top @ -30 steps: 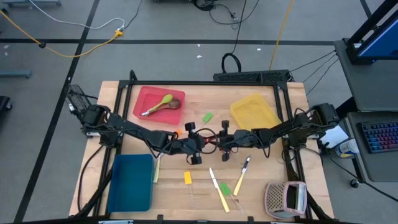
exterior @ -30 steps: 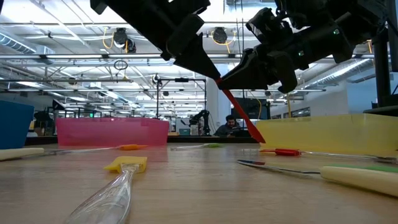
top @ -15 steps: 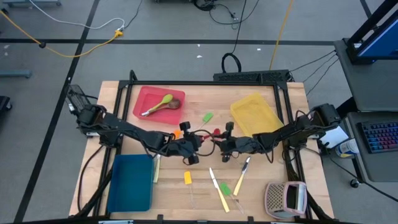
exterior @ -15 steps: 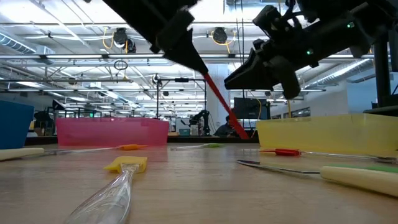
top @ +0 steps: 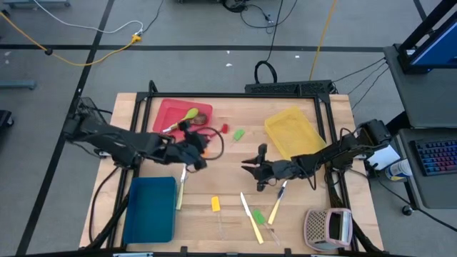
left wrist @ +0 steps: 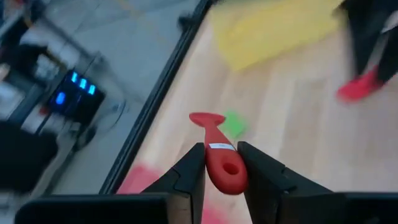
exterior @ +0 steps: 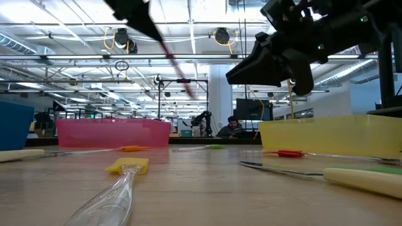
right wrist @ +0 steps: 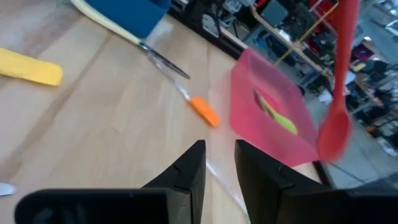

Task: Pick & Place Kitchen Items
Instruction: Put the red serving spoon into the red bin

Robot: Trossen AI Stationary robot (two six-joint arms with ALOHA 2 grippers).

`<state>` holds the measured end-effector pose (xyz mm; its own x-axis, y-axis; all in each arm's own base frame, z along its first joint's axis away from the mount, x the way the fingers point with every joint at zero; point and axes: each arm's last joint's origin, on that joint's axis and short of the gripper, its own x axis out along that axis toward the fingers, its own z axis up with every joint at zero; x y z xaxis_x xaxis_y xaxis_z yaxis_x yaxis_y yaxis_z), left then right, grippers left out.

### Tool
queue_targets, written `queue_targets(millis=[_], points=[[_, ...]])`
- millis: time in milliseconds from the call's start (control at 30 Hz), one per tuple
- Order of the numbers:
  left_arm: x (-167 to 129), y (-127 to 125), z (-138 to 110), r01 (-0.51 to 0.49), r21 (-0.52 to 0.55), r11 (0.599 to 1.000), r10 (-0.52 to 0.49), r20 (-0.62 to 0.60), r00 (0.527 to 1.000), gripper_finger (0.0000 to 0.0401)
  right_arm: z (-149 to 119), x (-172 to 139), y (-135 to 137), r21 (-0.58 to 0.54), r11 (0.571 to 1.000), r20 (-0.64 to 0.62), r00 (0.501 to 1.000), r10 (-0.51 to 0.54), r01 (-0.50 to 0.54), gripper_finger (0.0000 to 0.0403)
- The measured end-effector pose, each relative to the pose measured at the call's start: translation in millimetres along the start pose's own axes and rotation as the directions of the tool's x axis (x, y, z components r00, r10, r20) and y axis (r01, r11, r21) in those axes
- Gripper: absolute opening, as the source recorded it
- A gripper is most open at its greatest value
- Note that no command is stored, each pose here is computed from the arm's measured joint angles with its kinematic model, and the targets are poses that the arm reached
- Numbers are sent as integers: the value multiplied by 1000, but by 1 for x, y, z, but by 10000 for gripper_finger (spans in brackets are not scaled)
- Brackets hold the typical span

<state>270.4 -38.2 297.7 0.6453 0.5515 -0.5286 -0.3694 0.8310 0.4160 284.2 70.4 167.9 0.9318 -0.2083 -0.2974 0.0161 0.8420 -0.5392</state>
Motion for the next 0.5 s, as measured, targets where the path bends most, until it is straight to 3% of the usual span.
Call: queue_targets(millis=[133, 300, 500], points=[[-8, 29, -18, -74, -43, 996, 67, -145, 987, 91, 0, 0, 0, 6, 1000, 5, 1000, 16, -16, 78], [-8, 55, -40, -182, -53, 982, 152, -349, 925, 91, -1, 0, 1, 24, 1000, 0, 1000, 18, -18, 77], [10, 67, -50, -168, -163, 972, 87, -414, 906, 92, 0, 0, 2, 22, 997, 26, 997, 73, -74, 77]])
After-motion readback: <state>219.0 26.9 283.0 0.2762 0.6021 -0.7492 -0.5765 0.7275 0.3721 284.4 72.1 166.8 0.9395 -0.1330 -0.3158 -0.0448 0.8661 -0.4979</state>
